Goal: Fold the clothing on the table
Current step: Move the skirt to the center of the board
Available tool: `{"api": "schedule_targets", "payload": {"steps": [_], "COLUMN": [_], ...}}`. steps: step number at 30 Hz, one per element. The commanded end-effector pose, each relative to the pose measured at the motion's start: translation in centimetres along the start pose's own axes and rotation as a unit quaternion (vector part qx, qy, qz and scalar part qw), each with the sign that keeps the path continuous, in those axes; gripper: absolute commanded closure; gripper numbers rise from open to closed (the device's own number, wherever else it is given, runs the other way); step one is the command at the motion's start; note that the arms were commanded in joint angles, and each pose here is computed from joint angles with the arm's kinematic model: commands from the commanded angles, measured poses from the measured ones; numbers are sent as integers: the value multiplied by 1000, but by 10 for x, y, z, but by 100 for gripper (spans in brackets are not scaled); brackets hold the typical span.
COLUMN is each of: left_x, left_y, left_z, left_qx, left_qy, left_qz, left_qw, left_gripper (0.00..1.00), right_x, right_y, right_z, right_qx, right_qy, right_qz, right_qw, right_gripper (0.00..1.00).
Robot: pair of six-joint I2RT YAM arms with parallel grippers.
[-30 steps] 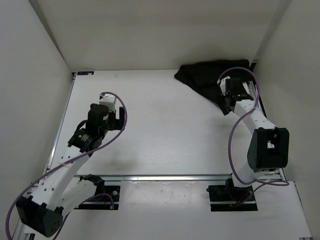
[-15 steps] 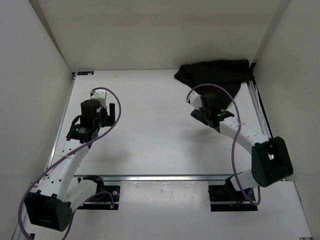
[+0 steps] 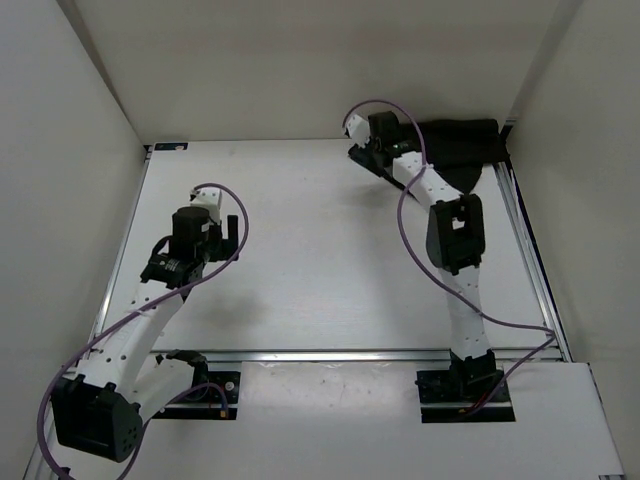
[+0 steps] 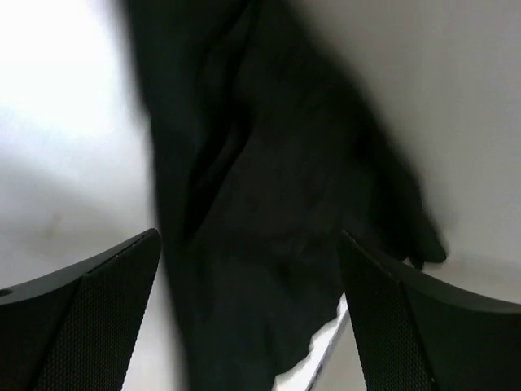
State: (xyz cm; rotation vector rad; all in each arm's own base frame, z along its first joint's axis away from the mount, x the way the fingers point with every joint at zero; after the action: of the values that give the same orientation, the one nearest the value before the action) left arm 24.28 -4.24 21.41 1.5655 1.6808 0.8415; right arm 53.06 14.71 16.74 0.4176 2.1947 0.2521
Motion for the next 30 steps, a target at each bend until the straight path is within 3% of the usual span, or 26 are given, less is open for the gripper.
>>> {"api": "schedule_targets", "payload": {"steps": [1,3,4,7,14,18,25,30], "left_x": [-1,-2,0,1,0,0,-2,3], "left_y": [-3,-1,0,4,4,-2,-4,-1], "left_z": [1,1,0,1,0,3,2,-2], "left_qx": [-12,-17,-21,-25,-35,-35,-39,-43], "left_qy": [0,1,4,6,8,2,0,4], "left_qz": [3,12,11,14,17,7,9,7], "left_qw": [1000,1000,1000,1000,999,999,999,999], "left_gripper": [2,1,1,1,1,2,1,2], "right_x": [-37,-21,-41,-4,-21,-23,-13,-27], "right_y": [13,10,21,3,-7,-15,-36,-40], "right_z": [15,60,55,95,73,61,86,94], "right_qx": [1,16,5,44,-13,-5,41,38], "right_qy": [13,22,-14,0,65,78,61,24], "right_qz": [29,12,2,-33,89,89,78,96], "right_qw": [999,1000,1000,999,994,993,994,994], "right_gripper": [7,7,6,6,9,8,10,18]}}
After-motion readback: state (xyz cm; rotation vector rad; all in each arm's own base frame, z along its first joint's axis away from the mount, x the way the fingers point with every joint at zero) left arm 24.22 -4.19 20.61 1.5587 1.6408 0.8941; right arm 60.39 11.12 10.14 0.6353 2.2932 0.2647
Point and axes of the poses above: each gripper's point midway between its finger pads, its own z axis out along the fingers, its own x axis along the line the jaws close on, y = z × x, the point moved 7 cm from there along -z, back along the fingers, and after that the axes turned 8 degrees about -z, right-handed, at the moved point
